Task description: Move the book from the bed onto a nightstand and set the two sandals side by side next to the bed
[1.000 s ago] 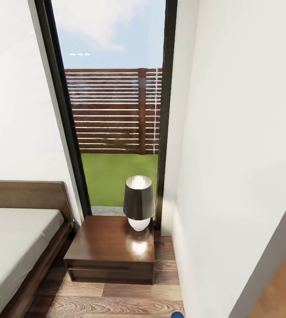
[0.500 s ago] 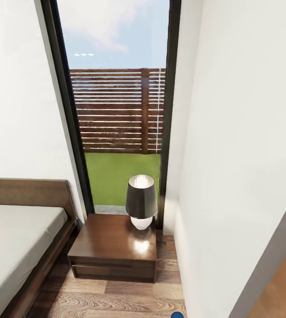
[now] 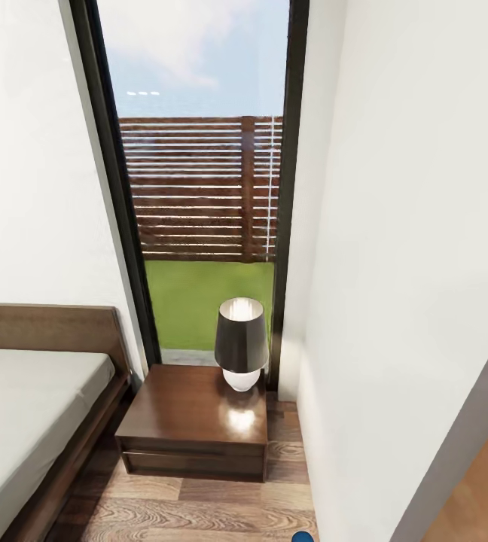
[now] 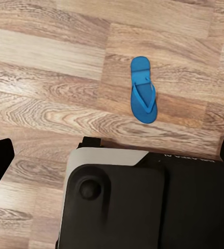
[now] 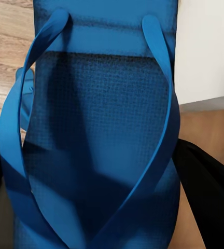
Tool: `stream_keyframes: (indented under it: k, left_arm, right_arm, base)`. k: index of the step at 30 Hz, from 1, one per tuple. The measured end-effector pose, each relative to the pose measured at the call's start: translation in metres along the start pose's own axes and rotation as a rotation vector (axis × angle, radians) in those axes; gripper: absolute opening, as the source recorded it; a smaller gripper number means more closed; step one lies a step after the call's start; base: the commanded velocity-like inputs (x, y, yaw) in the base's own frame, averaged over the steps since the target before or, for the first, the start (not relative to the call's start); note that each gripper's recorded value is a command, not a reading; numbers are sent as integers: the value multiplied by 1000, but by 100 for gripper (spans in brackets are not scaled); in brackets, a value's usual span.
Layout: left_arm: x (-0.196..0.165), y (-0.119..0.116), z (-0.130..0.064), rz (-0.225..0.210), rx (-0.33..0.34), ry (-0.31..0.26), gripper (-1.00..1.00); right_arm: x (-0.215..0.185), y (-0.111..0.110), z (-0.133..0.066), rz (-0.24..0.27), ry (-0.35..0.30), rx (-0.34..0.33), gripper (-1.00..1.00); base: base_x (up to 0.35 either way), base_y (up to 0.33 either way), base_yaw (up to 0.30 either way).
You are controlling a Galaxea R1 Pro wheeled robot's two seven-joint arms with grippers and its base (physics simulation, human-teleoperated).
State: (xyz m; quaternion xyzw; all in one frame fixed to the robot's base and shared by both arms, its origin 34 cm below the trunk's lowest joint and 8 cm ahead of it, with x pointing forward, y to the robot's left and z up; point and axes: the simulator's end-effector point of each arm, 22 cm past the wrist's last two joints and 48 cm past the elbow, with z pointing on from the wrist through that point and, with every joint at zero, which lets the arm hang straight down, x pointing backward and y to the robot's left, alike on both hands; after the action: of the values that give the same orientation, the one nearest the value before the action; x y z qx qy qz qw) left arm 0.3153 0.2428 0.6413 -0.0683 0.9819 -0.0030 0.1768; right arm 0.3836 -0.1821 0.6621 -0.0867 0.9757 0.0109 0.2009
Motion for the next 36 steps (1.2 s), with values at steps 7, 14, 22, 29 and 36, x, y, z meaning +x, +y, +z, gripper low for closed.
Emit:
stream_keyframes:
  k: [7,14,22,29,36]
  left_arm:
    - [1,0,0,1,0,4,100]
    - [2,0,0,3,0,4,100]
    - [2,0,0,3,0,5,100]
    - [2,0,0,3,0,5,100]
    - [2,1,0,3,-1,5,100]
  right_arm:
    - [1,0,0,0,3,-1,-100]
    - [1,0,0,0,3,-1,-100]
    - [2,0,0,1,4,-1,-100]
    - [2,0,0,0,4,-1,-100]
    - [2,0,0,1,4,-1,-100]
  base:
    - [0,0,72]
    - [0,-24,20]
    - [0,-39,4]
    - [0,-7,1]
    - [0,8,0]
